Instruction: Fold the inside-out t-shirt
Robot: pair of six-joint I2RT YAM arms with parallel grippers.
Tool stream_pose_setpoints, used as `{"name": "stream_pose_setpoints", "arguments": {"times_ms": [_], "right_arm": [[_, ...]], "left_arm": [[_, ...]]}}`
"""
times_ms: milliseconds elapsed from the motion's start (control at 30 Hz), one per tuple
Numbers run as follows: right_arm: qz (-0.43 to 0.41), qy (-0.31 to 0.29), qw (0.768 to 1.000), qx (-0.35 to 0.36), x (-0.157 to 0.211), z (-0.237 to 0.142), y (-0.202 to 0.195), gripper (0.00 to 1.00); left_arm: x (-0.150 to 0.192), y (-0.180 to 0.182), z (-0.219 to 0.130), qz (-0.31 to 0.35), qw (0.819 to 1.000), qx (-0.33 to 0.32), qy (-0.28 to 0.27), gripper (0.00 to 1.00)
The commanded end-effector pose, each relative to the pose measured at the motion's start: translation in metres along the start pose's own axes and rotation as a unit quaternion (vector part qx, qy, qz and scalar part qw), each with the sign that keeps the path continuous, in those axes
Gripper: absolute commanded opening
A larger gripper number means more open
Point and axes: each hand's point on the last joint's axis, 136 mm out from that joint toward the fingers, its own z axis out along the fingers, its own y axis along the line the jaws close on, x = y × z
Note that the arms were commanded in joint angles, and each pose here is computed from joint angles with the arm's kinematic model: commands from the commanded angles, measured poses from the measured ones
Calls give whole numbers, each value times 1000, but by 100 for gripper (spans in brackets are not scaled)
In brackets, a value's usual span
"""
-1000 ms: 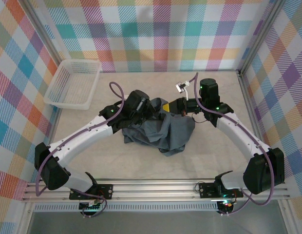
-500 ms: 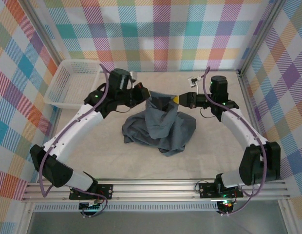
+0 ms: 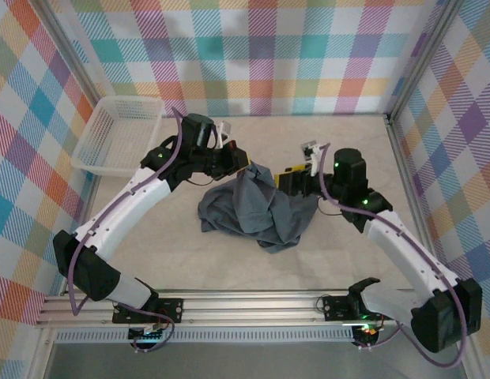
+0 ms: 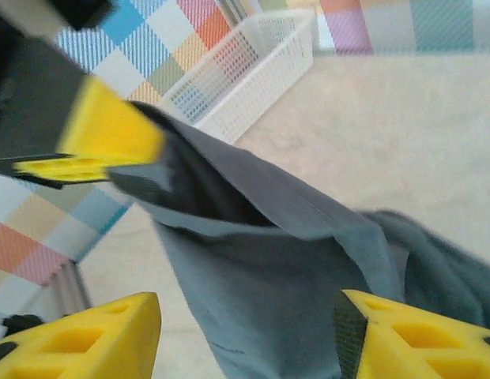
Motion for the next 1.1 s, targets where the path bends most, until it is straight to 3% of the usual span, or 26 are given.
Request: {"name": "stream_pose_setpoints", "arguments": {"times_ms": [0, 167, 333, 467, 633, 767, 933, 1067], "right_arm": [[-110, -25, 984, 138, -10, 8, -44, 61], [-236, 12, 968, 85, -8, 45, -33, 66], [-275, 20, 961, 10, -3, 68, -15, 69], [-297, 19, 955, 1, 0, 82, -19, 69], [-307, -4, 950, 60, -20, 95, -38, 69], [-309, 2, 949, 61, -26, 105, -37, 69], [-273, 41, 959, 67, -10, 106, -44, 68], [-208, 125, 968, 65, 12, 101, -48, 64]], "left_arm": [[-3, -12, 1, 19, 1000, 24, 5, 0], [-3, -14, 0, 21, 999, 23, 7, 0], [-3, -12, -3, 21, 1000, 18, 3, 0], [-2, -8, -1, 16, 1000, 13, 2, 0], [-2, -7, 2, 12, 1000, 13, 5, 0], [-3, -8, 5, 9, 1000, 18, 7, 0], [-3, -9, 3, 13, 1000, 17, 5, 0], [-2, -6, 0, 16, 1000, 12, 0, 0]]}}
